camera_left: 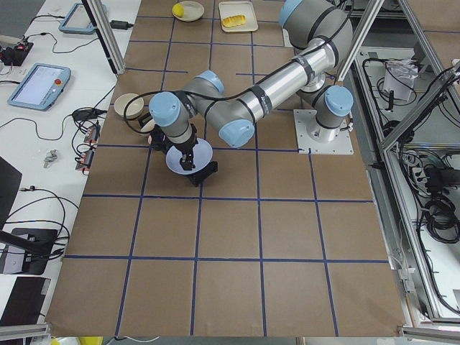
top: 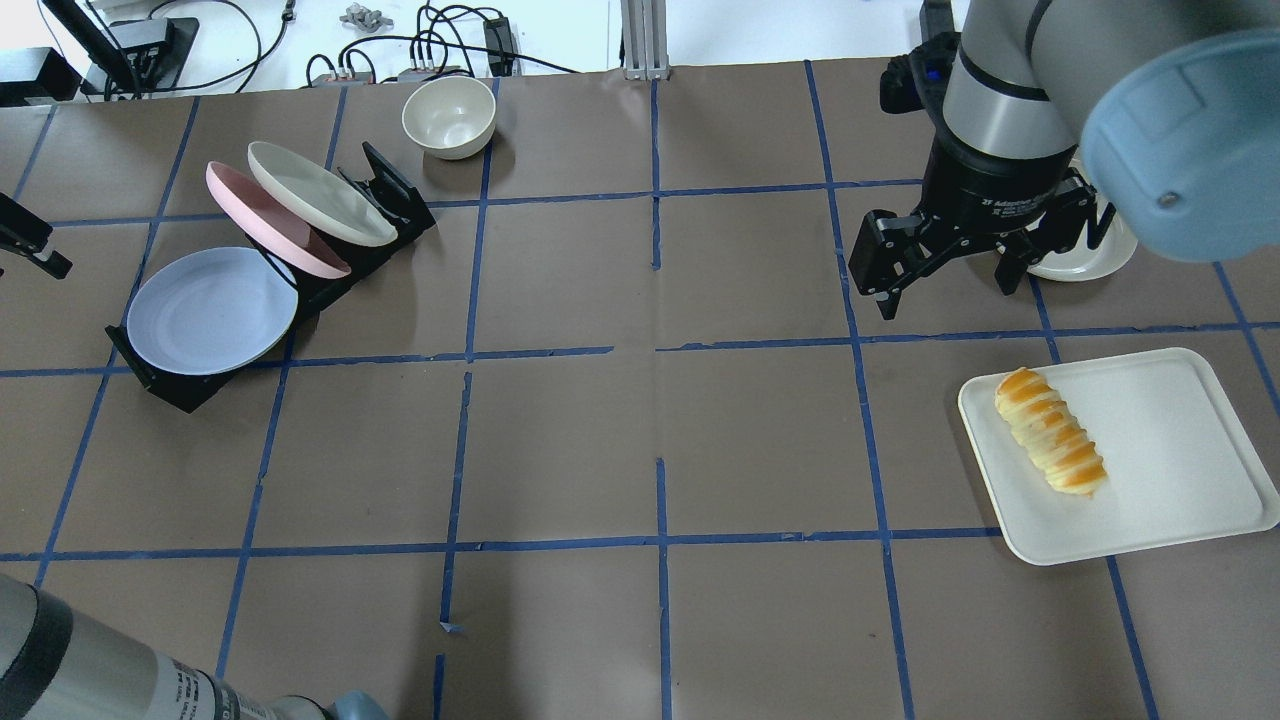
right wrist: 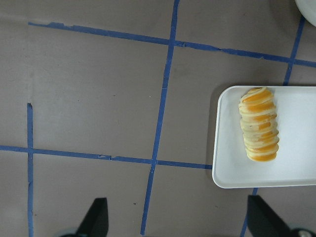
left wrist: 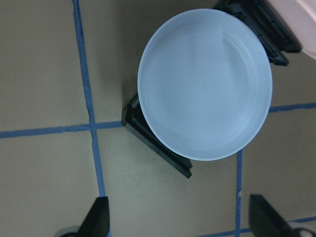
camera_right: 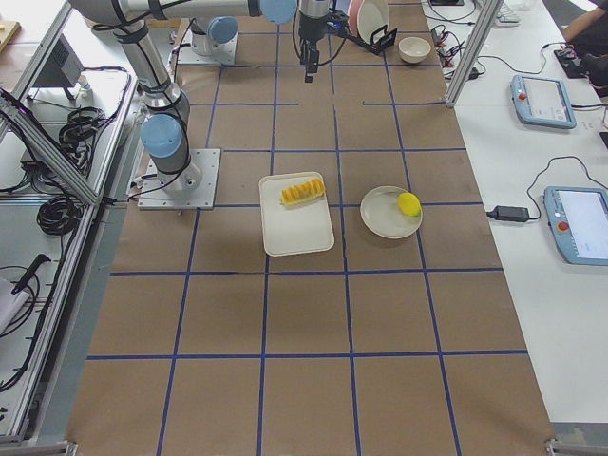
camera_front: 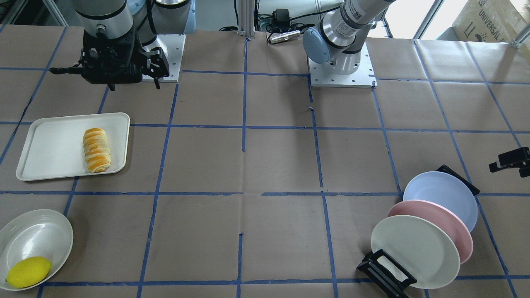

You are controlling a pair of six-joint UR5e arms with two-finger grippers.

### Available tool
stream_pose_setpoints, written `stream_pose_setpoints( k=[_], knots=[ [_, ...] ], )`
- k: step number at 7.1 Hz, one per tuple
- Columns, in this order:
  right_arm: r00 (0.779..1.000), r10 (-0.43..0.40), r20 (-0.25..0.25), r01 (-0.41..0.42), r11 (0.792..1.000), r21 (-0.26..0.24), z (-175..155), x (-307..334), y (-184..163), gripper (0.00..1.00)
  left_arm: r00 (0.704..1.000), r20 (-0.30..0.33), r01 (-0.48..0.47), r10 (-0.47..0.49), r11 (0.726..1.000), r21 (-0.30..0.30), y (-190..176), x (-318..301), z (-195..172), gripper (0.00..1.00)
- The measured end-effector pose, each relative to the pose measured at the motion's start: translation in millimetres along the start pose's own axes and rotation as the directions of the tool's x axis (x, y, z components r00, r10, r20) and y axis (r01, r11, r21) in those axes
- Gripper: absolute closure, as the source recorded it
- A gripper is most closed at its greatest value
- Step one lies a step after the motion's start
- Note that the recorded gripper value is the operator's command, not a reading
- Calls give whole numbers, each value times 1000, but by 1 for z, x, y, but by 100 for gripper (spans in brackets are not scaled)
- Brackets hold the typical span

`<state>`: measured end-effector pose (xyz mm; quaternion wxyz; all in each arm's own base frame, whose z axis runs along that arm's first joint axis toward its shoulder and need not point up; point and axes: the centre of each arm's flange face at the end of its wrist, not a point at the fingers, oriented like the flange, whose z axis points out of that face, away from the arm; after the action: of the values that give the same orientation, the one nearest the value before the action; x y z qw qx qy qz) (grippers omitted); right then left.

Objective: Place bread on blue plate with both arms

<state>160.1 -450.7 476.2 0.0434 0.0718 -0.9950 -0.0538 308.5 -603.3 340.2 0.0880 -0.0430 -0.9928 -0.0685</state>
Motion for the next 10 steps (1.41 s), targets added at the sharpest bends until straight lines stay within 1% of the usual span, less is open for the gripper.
stream_pose_setpoints(
  k=[3, 5, 6, 7, 8, 9, 10],
  knots=[
    [1000, 0, 0, 0, 1000, 1, 0, 0, 0, 0, 995, -93, -23, 23, 1000, -6, -51, -46, 73, 4],
    [1000, 0, -1, 0, 1000, 2, 0, 0, 1, 0, 986, -168, -22, 21, 1000, -6, -65, -47, 104, 4],
    [1000, 0, -1, 0, 1000, 1, 0, 0, 1, 0, 982, -190, -23, 20, 1000, -10, -68, -46, 115, 7],
    [1000, 0, -1, 0, 1000, 2, -1, 0, 1, 0, 979, -203, -26, 22, 1000, -18, -71, -43, 123, 19],
    [1000, 0, -1, 0, 1000, 2, -1, 0, 1, 0, 976, -215, -28, 21, 999, -27, -72, -41, 130, 35],
    [1000, 1, -1, -1, 1000, 3, -1, 0, 1, 0, 974, -224, -29, 20, 999, -37, -71, -39, 136, 55],
    [1000, 0, -1, 0, 1000, 3, -1, 0, 1, 0, 973, -229, -31, 20, 999, -42, -70, -37, 139, 70]
  ],
)
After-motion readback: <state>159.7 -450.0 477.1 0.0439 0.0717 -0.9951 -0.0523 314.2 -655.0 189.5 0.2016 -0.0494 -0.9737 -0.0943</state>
